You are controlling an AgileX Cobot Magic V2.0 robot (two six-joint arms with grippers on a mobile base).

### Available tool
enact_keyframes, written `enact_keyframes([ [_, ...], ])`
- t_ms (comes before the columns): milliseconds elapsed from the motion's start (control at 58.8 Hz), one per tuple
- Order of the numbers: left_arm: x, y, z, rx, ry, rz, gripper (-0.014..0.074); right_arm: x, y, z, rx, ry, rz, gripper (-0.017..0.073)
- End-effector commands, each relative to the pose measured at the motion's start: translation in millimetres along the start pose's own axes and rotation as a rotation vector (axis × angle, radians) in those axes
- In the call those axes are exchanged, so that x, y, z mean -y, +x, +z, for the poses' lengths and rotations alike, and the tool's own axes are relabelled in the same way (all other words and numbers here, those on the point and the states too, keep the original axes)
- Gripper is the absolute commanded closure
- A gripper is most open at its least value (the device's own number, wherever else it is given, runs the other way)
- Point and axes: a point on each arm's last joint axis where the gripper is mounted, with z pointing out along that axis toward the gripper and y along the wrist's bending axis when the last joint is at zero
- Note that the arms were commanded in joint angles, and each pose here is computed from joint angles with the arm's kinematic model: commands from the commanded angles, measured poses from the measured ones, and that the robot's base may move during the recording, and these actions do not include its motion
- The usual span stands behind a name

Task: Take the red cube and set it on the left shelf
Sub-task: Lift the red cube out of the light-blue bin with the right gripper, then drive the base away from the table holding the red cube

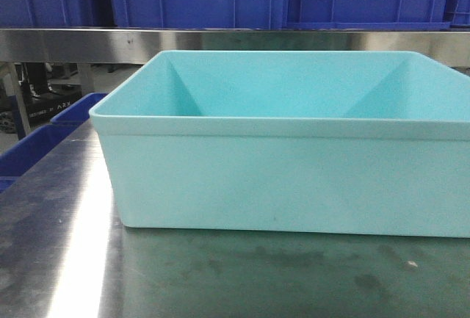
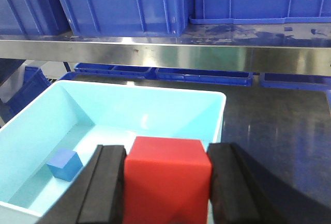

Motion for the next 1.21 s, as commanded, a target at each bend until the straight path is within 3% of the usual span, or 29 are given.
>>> enact_keyframes([
  [0,0.3,-0.9,-0.1,0.079,0.006,-0.004,0.0492,-1.7,-16.8,-3.1,0.113,-0.005,-0.015,0.0494],
  [1190,0.3,-0.9,-0.1,0.079,0.006,-0.004,0.0492,-1.7,-16.8,-3.1,0.113,-0.005,-0.015,0.0494],
])
